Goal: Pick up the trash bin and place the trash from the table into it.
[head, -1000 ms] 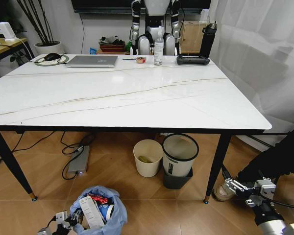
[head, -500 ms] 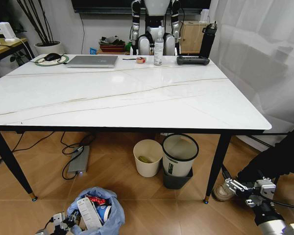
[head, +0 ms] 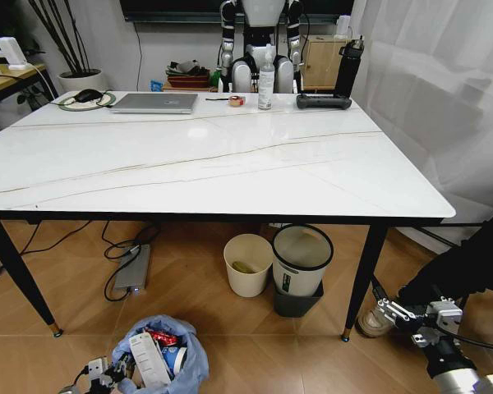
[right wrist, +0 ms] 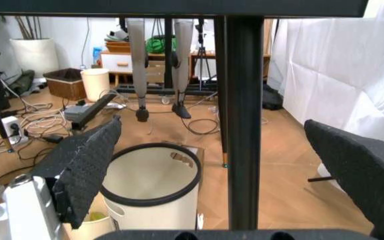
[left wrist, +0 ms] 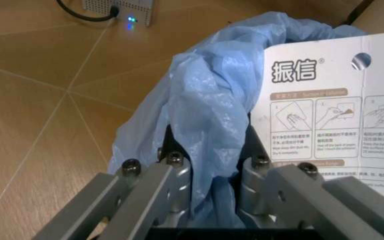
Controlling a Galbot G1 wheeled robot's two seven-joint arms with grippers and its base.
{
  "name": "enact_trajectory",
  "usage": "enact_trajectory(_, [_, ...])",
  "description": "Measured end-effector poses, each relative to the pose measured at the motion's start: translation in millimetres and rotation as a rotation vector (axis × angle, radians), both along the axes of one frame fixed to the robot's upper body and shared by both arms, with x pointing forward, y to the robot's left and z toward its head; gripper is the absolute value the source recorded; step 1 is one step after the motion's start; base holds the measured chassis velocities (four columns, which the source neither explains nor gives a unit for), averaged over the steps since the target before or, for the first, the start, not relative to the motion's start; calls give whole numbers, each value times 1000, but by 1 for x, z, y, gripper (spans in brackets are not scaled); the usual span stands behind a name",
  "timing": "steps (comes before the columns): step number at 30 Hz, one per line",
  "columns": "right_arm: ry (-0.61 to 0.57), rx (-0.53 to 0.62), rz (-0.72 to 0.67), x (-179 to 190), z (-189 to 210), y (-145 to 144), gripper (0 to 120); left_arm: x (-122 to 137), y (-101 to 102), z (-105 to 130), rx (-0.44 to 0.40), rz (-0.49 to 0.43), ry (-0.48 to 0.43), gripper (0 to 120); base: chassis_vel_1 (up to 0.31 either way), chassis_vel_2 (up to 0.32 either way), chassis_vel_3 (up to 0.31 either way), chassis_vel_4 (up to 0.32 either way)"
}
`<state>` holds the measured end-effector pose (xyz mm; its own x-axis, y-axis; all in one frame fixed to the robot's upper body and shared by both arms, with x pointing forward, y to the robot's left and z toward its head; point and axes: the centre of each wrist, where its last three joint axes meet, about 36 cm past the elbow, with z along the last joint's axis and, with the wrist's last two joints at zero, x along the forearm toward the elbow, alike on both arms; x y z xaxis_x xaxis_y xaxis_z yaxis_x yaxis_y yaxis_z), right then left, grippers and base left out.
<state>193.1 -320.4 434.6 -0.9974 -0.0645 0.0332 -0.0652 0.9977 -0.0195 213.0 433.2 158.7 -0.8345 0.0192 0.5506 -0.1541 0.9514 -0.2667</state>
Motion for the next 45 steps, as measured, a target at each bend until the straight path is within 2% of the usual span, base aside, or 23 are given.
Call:
enact_trajectory(6, [0,0,0,0,0,0,100,-1,-1,0,-2,0,-3,20,0,0,0,0])
enact_trajectory(11, [0,0,0,0,0,0,100,-11,1,10,12,-21,-12,39,0,0,0,0])
enact_trajectory(13, [0,0,0,0,0,0,100,-13,1,12,16,-24,-14,41,0,0,0,0])
enact_trajectory(17, [0,0,0,0,0,0,100,-32,6,25,40,-26,-25,62,0,0,0,0])
enact_trajectory(21, [0,0,0,0,0,0,100,-40,10,33,46,-22,-36,71,0,0,0,0])
enact_trajectory(25, [0,0,0,0,0,0,100,-59,12,48,53,-27,-54,90,0,0,0,0])
enact_trajectory(27, [0,0,0,0,0,0,100,-63,10,53,53,-31,-68,93,0,0,0,0])
enact_trajectory(29, [0,0,0,0,0,0,100,-71,7,72,79,-84,-128,99,0,0,0,0])
enact_trajectory(31, [0,0,0,0,0,0,100,-70,-2,108,134,-200,-246,100,0,0,0,0])
enact_trajectory(33, [0,0,0,0,0,0,100,-69,-4,112,136,-210,-258,100,0,0,0,0])
enact_trajectory(34, [0,0,0,0,0,0,100,-59,-21,147,147,-280,-378,100,0,0,0,0])
enact_trajectory(37, [0,0,0,0,0,0,100,-36,-53,210,182,-385,-633,100,0,0,0,0])
enact_trajectory(38, [0,0,0,0,0,0,100,-33,-58,220,186,-400,-669,100,0,0,0,0])
enact_trajectory(39, [0,0,0,0,0,0,100,-33,-58,220,186,-400,-669,100,0,0,0,0])
enact_trajectory(40, [0,0,0,0,0,0,100,-30,-64,232,193,-414,-709,100,0,0,0,0])
enact_trajectory(45, [0,0,0,0,0,0,100,-29,-66,236,195,-418,-721,100,0,0,0,0])
